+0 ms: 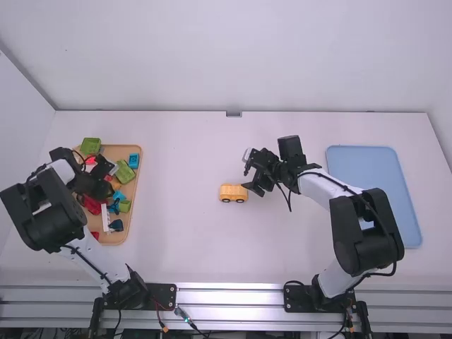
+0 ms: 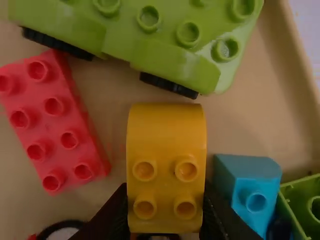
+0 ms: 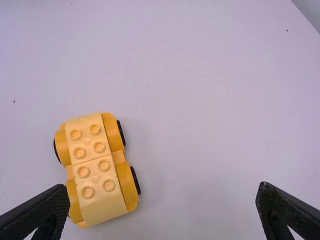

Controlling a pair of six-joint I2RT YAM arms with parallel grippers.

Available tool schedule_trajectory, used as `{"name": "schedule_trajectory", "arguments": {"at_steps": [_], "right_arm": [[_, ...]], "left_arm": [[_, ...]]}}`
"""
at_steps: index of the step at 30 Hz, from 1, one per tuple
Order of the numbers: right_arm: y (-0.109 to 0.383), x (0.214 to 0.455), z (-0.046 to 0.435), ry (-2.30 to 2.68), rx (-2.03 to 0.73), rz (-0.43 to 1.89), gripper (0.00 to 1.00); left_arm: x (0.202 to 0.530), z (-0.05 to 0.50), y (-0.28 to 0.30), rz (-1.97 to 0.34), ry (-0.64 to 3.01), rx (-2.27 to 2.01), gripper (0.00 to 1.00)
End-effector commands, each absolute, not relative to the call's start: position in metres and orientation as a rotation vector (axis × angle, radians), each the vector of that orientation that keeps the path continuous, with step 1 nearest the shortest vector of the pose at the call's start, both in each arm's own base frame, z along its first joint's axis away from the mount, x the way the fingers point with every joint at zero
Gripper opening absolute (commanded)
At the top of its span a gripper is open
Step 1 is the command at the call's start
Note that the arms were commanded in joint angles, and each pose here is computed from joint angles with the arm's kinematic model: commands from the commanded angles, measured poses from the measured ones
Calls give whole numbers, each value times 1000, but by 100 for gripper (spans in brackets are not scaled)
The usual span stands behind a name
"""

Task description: Assemble lego blocks to make yellow taxi

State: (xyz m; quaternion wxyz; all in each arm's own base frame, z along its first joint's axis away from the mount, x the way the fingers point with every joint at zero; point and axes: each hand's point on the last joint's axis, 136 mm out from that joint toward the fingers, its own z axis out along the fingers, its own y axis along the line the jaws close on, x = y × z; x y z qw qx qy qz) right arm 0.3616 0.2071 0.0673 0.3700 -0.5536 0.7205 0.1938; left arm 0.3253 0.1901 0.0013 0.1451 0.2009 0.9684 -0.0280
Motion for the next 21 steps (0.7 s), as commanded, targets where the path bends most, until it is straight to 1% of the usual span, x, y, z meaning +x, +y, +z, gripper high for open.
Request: {"name": "schedule_trajectory", "arguments": {"at_steps": [1, 4, 6, 10, 14, 15, 16, 17, 18, 21], "right_arm": [[208, 363, 77, 1830, -1412, 491, 99], [208, 363, 77, 1830, -1412, 491, 99], [208, 363, 77, 1830, -1412, 491, 99], [208, 362, 78, 1825, -1412, 495, 99], [209, 363, 78, 1822, -1412, 497, 99], [210, 362, 79, 1820, -1415, 497, 99], [210, 362, 79, 1820, -1415, 497, 99], [212, 362, 79, 1815, -1420, 499, 99], [212, 362, 80, 1814, -1419, 499, 99], [213, 363, 81, 1811, -1420, 498, 99]], "left_arm": [[344, 32, 198, -44, 2749, 484, 14], [352, 47, 200, -54, 2733, 416, 13], [357, 60, 193, -80, 2675, 433, 9], [362, 79, 180, -129, 2595, 450, 6], [355, 98, 143, -187, 2488, 647, 5], [352, 100, 122, -208, 2447, 759, 6], [352, 100, 122, -208, 2447, 759, 6], [345, 99, 100, -233, 2416, 907, 11], [338, 96, 88, -242, 2402, 1015, 13], [331, 88, 50, -278, 2338, 1259, 12]]}}
